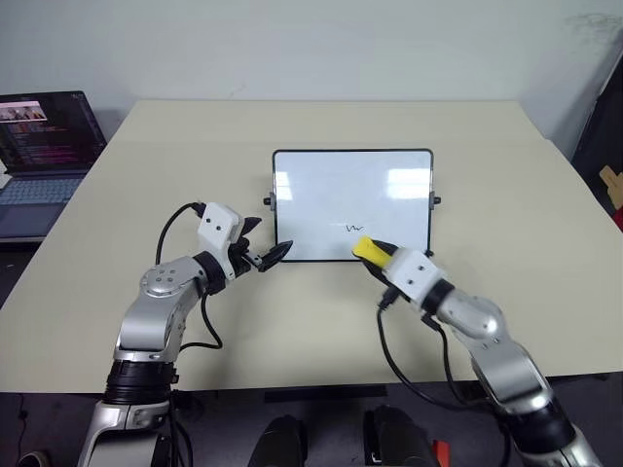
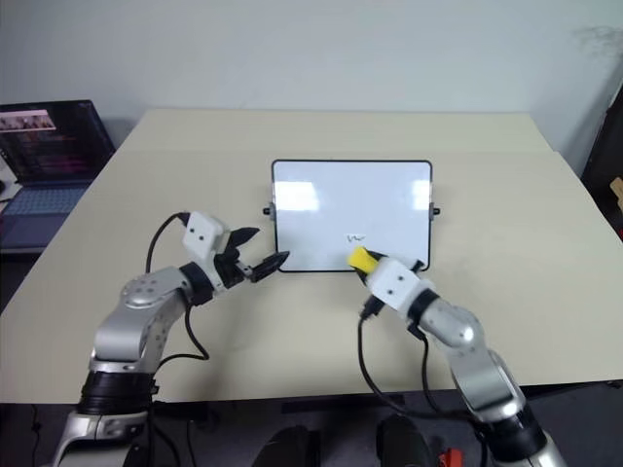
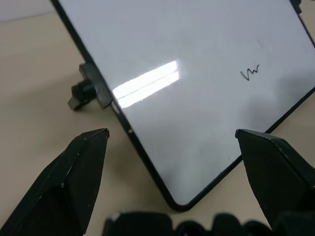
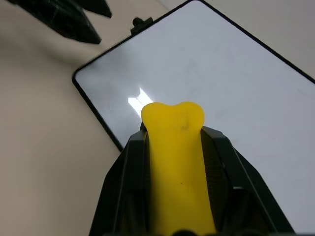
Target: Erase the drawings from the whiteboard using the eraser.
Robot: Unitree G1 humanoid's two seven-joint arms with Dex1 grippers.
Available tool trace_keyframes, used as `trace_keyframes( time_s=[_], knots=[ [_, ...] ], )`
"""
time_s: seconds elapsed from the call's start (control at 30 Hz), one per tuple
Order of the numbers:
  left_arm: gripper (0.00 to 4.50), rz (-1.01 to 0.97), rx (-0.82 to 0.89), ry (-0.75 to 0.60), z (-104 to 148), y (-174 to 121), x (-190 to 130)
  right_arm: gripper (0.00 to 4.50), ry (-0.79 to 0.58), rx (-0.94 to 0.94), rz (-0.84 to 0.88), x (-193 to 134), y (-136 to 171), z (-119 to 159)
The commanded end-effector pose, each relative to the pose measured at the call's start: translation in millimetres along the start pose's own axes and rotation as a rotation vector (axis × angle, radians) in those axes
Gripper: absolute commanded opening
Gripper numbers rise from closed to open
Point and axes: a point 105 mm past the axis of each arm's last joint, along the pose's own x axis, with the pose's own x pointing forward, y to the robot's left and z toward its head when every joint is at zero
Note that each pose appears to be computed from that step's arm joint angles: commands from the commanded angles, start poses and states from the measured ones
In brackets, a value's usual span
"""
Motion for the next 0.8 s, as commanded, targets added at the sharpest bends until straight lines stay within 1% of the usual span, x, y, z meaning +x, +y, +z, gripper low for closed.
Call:
trace_keyframes(
  time_s=[0.03,0.13,0.27,0.37,0.43,0.6,0.8],
  knots=[
    [4.5,-0.048,0.058,-0.035,15.3,-6.5,5.3,1.11,-0.024,-0.074,-0.003,20.7,-6.5,13.1],
    [4.5,-0.063,0.089,-0.019,13.9,-6.0,7.1,1.11,-0.013,-0.102,0.001,38.1,-9.9,15.6],
    [4.5,-0.065,0.079,-0.031,16.9,-5.5,8.9,1.11,0.024,-0.109,0.008,53.9,-12.4,14.8],
    [4.5,-0.064,0.075,-0.036,17.7,-5.7,9.7,1.11,0.065,-0.105,0.015,60.5,-11.4,8.7],
    [4.5,-0.066,0.075,-0.036,17.6,-6.1,9.9,1.11,0.11,-0.101,0.023,62.6,-10.8,-0.3],
    [4.5,-0.064,0.072,-0.037,17.6,-4.7,10.1,1.11,0.227,-0.09,0.01,54.4,-21.0,-29.3],
    [4.5,-0.043,0.074,-0.021,13.9,3.2,9.6,1.11,0.342,-0.071,-0.011,29.3,-35.4,-62.3]
  ],
)
